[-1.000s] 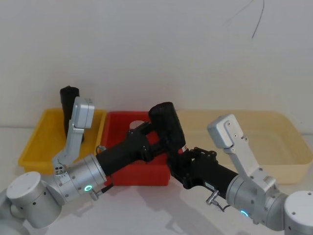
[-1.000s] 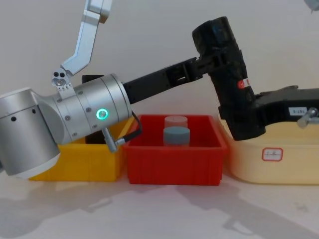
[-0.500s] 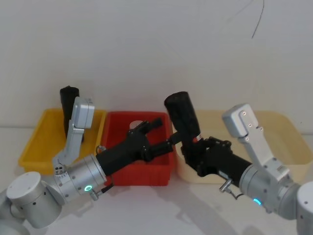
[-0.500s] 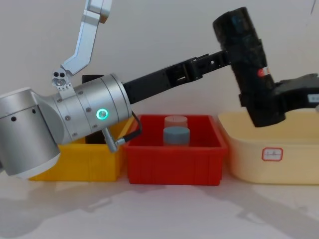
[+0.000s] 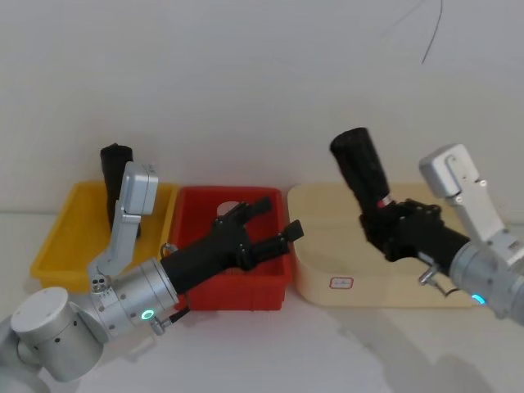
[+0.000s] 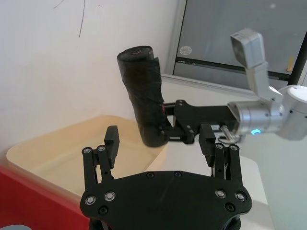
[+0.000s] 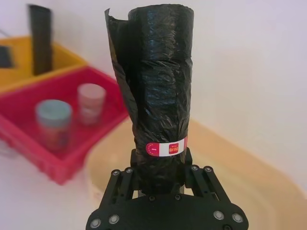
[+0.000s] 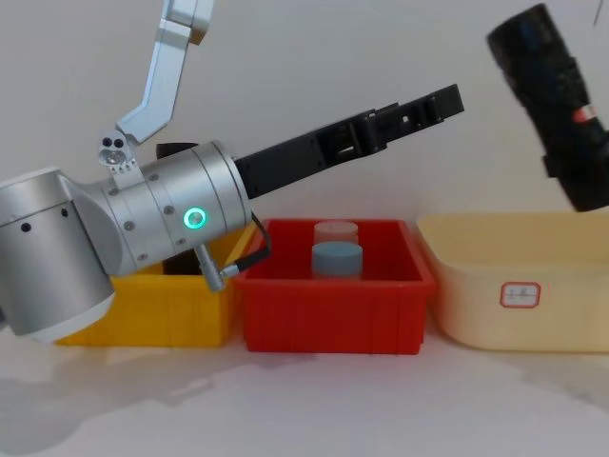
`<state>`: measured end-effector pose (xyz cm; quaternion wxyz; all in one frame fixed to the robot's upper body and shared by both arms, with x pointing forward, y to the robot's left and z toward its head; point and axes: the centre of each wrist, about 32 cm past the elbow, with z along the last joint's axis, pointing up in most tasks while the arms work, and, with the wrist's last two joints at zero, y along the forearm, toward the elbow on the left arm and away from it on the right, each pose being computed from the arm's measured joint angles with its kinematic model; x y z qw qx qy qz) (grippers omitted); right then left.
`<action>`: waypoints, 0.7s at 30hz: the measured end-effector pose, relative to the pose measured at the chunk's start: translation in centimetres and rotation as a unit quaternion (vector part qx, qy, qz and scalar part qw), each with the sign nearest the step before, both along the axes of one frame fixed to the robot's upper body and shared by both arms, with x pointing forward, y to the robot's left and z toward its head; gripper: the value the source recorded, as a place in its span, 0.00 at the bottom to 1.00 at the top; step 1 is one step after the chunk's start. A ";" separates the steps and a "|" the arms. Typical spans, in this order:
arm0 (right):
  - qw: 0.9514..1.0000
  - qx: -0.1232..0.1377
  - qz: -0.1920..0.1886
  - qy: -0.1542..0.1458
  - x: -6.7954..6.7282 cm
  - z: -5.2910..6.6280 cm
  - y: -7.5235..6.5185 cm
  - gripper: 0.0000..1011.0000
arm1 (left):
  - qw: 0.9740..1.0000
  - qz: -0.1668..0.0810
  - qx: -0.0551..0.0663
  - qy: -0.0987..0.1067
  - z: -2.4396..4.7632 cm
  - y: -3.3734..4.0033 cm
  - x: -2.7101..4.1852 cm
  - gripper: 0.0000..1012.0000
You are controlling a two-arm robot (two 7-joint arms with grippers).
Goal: Pick up the garbage bag with the one hand and transfer it to the other hand.
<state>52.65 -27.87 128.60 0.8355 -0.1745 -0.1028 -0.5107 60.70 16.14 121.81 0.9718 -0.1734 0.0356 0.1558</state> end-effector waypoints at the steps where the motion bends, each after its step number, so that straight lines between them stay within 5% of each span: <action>1: 1.000 -0.003 -0.005 0.000 0.2 0.1 -0.4 0.47 | 1.000 0.000 0.000 0.000 0.00 0.00 0.00 0.99; 17: 0.994 -0.031 -0.100 0.022 1.7 0.4 -6.3 0.47 | 1.000 0.000 0.000 0.000 0.00 0.00 0.00 0.99; 21: 0.993 -0.030 -0.115 0.027 1.9 0.1 -7.3 0.57 | 1.000 0.000 0.000 0.000 0.00 0.00 0.00 0.99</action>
